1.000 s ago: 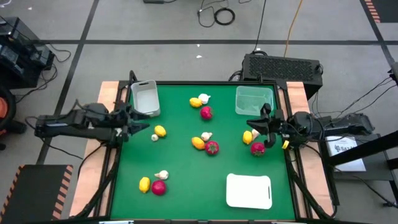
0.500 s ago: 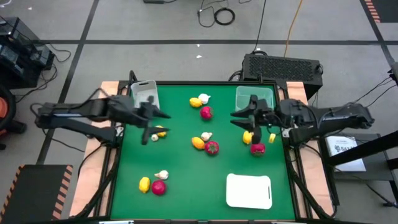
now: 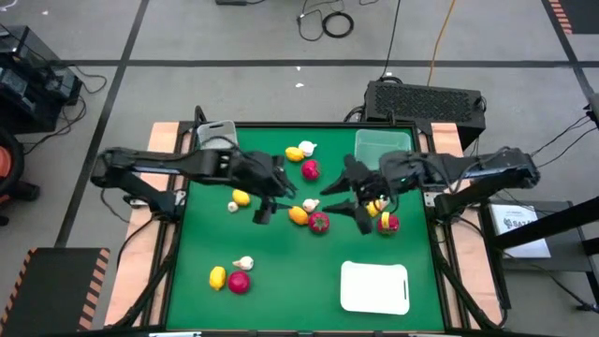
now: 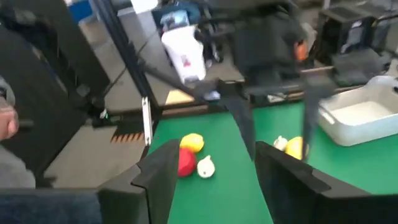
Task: Sort produce into baskets
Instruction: Put the yellow lemon in the gray bin
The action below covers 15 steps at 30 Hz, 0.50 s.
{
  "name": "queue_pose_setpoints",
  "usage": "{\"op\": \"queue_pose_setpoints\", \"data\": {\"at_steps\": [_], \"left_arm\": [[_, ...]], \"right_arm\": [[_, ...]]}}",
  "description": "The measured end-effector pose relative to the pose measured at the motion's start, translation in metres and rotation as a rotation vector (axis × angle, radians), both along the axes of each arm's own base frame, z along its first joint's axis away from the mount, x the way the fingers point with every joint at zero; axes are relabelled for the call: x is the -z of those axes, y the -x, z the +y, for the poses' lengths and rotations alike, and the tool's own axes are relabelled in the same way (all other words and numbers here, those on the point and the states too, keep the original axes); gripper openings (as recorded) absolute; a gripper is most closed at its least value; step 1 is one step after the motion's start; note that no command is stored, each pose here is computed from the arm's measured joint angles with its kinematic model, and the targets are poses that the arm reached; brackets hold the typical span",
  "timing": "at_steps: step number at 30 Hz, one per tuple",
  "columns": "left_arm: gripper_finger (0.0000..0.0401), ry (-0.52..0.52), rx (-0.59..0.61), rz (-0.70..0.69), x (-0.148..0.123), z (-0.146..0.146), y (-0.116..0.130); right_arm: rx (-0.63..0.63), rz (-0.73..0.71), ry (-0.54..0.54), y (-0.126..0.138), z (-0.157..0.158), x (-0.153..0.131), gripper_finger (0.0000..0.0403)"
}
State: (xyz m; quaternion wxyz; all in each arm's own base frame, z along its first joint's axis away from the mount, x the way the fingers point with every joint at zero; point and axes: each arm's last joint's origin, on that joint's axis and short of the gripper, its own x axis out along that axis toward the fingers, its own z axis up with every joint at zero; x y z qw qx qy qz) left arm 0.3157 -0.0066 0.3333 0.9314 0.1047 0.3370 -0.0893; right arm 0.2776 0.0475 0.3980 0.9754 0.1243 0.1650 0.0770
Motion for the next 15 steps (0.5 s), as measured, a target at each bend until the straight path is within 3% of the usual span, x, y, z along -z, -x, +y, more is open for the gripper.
{"op": "queue_pose_setpoints", "data": {"at_steps": [8,15], "left_arm": [[0.0246,0.023,0.008,0.183,0.058,0.004,-0.037],[0.0246,-0.007,0.026,0.327,0.106,0.006,-0.049]], "right_arm": [[-0.044,0.205,0.020,-0.011,0.019,0.021,0.0142],[-0.013,0.386,-0.019,-0.002,0.023,0.035,0.0028]]}}
